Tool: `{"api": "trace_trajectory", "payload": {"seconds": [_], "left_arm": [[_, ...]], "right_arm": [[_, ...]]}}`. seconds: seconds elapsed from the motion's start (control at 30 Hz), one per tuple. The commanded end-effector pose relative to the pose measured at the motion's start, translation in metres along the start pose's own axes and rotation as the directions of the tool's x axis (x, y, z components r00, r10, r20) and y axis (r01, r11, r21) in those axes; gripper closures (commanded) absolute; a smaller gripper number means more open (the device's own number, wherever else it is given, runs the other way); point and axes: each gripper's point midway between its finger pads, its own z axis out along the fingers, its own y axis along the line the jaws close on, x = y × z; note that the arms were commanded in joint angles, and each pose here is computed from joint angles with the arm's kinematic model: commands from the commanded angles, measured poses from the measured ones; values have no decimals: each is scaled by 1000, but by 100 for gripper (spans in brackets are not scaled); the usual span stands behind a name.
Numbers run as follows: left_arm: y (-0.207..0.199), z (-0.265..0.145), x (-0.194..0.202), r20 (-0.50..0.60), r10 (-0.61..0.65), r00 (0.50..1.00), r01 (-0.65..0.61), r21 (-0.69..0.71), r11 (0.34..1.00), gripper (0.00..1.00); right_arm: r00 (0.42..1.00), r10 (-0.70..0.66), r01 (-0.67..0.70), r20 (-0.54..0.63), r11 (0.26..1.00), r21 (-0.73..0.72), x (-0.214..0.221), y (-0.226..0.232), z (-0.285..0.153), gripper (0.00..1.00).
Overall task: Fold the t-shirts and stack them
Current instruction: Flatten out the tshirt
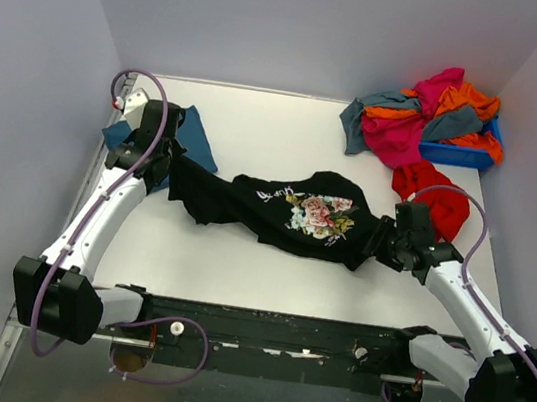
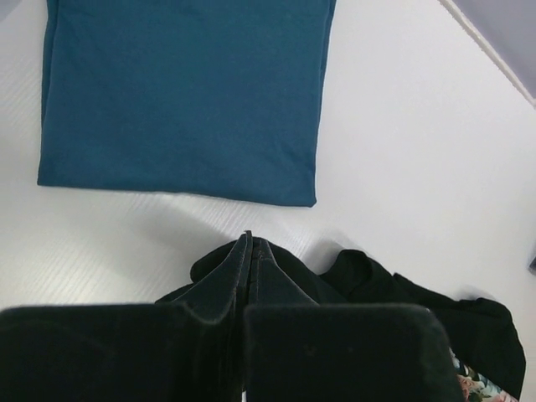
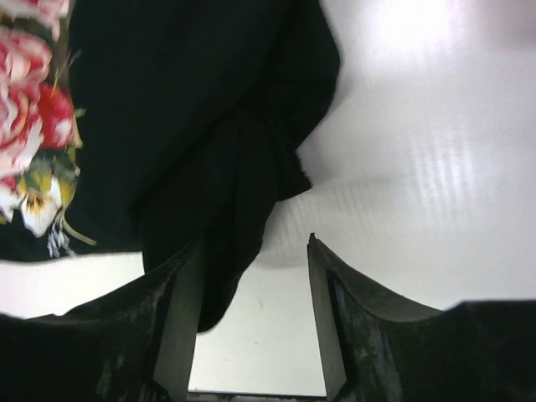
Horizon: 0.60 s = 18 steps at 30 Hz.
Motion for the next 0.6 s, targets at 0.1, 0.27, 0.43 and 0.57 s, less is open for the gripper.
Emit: {"api": "trace_trajectory", "payload": {"seconds": [0.1,0.27,0.43,0.57], "left_arm": [[3,-18,-21,78,-46,996,44,17,999,100],[6,-26,-28,89,-32,996,31,5,999,100],[22,-43,-36,110,15,994,-10,-46,999,100],[40,-57,-38,119,42,992,-32,-83,996,100]], "right_arm": [[996,-67,54,-54,973,-224,15,35,0,44],[991,-45,16,-129,976,-218,26,37,6,93],[998,2,-12,-58,985,-172,5,32,-27,99],[991,83,-77,104,995,-57,-32,9,-74,99]]}}
